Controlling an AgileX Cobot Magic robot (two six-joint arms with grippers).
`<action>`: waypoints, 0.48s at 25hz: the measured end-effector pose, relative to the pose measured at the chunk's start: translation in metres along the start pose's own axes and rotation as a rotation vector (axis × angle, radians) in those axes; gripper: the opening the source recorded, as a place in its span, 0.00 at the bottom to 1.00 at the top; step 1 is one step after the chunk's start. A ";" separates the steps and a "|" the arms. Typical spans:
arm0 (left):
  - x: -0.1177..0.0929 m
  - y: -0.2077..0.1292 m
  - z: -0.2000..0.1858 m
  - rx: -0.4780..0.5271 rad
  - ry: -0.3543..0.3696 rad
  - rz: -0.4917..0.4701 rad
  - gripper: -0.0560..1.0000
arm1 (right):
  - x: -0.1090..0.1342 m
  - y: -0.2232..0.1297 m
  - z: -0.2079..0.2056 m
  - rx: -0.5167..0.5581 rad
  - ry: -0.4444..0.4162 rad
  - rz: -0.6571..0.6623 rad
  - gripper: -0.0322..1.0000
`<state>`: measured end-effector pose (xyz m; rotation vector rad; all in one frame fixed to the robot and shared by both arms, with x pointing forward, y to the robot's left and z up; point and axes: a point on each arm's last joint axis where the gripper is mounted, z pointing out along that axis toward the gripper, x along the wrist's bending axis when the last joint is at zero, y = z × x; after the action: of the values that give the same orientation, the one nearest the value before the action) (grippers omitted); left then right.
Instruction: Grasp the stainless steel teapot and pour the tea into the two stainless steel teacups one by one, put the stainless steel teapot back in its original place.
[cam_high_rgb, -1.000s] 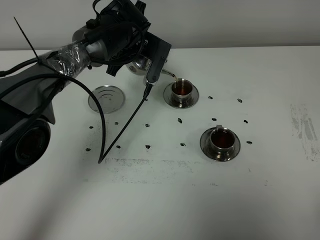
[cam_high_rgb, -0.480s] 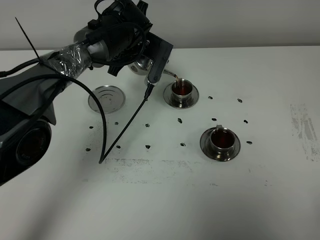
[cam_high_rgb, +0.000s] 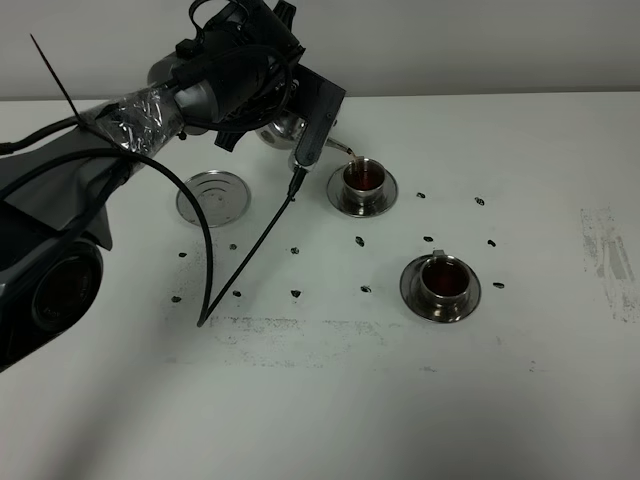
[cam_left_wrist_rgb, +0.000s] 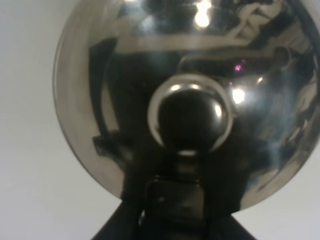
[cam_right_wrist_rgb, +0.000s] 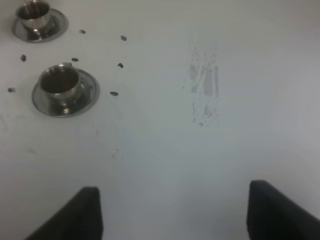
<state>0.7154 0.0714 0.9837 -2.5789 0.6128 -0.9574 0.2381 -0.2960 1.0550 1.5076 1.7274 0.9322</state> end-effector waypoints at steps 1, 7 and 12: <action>0.000 0.001 0.000 0.002 0.002 0.003 0.22 | 0.000 0.000 0.000 0.000 0.000 0.000 0.60; 0.001 0.003 -0.002 0.001 0.007 0.010 0.22 | 0.000 0.000 0.000 0.000 0.000 0.000 0.60; 0.001 0.003 -0.002 0.003 0.009 0.012 0.22 | 0.000 0.000 0.000 0.000 0.000 0.000 0.60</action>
<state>0.7141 0.0679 0.9843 -2.5670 0.6284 -0.9659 0.2381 -0.2960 1.0550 1.5076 1.7274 0.9322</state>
